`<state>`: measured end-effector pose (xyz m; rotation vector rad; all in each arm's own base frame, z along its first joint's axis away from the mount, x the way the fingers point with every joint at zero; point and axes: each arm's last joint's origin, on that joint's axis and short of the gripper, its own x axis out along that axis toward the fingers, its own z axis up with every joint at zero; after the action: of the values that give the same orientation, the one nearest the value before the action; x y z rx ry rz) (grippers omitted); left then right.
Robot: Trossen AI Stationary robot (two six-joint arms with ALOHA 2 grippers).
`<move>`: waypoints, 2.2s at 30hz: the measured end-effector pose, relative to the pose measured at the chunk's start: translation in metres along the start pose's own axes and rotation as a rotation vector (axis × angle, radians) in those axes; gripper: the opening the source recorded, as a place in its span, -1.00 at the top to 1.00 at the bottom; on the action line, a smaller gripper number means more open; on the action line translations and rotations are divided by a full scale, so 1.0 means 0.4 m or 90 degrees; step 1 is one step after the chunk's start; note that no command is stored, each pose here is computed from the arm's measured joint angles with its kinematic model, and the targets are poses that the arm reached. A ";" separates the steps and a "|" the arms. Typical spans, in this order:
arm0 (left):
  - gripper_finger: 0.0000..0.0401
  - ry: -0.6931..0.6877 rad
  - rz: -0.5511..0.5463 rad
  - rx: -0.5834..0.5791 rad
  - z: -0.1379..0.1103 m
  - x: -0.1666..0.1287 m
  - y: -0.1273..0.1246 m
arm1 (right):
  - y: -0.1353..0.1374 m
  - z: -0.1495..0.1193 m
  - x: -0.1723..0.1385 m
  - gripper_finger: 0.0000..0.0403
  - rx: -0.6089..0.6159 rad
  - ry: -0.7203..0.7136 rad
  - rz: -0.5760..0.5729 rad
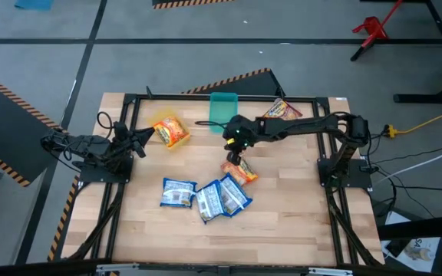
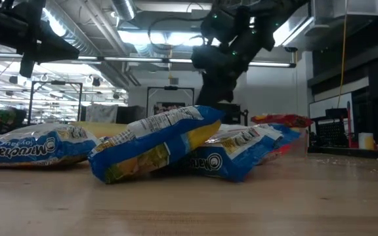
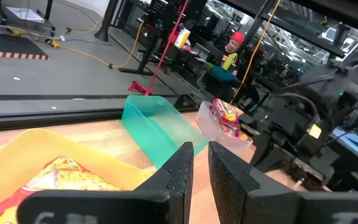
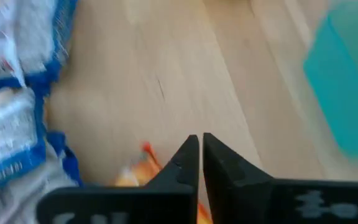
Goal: Sort Maruchan noodles
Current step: Put the orange noodle pack into the yellow bin
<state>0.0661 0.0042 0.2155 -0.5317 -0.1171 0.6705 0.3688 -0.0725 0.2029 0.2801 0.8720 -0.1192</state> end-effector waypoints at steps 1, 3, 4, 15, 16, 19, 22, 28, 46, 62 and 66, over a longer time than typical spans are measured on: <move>0.78 0.000 0.000 0.000 0.000 0.000 0.000 | -0.009 -0.004 -0.005 0.93 0.019 0.029 -0.008; 0.78 0.000 0.000 0.000 0.000 0.000 0.000 | -0.027 -0.026 -0.013 0.80 0.059 0.098 -0.023; 0.78 0.000 0.000 0.000 0.000 0.000 0.000 | -0.033 -0.037 -0.016 0.72 0.081 0.129 -0.028; 0.78 0.004 0.006 0.014 -0.003 0.000 0.003 | -0.020 -0.106 -0.144 -0.13 0.170 0.174 -0.140; 0.78 0.003 0.007 0.014 -0.003 0.000 0.003 | -0.014 -0.123 -0.175 -0.15 0.176 0.165 -0.167; 0.78 0.003 0.009 0.016 -0.003 0.000 0.003 | 0.004 -0.191 -0.261 -0.18 0.228 0.115 -0.200; 0.78 0.001 0.014 0.018 -0.004 0.000 0.004 | 0.012 -0.262 -0.277 -0.18 0.326 0.026 -0.171; 0.78 -0.004 0.021 0.013 -0.003 0.000 0.005 | 0.010 -0.331 -0.176 -0.19 0.450 -0.169 -0.048; 0.78 -0.007 0.025 0.000 -0.003 0.000 0.006 | -0.009 -0.324 0.013 -0.19 0.454 -0.226 -0.033; 0.78 0.000 0.022 0.005 -0.005 0.000 0.006 | 0.021 -0.323 0.042 -0.19 0.451 -0.219 -0.019; 0.78 0.000 0.022 0.006 -0.005 0.000 0.006 | 0.033 -0.316 0.060 -0.19 0.445 -0.215 -0.023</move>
<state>0.0652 0.0049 0.2125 -0.5256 -0.1049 0.7051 0.2936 -0.0229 0.1100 0.8699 0.4728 -0.4944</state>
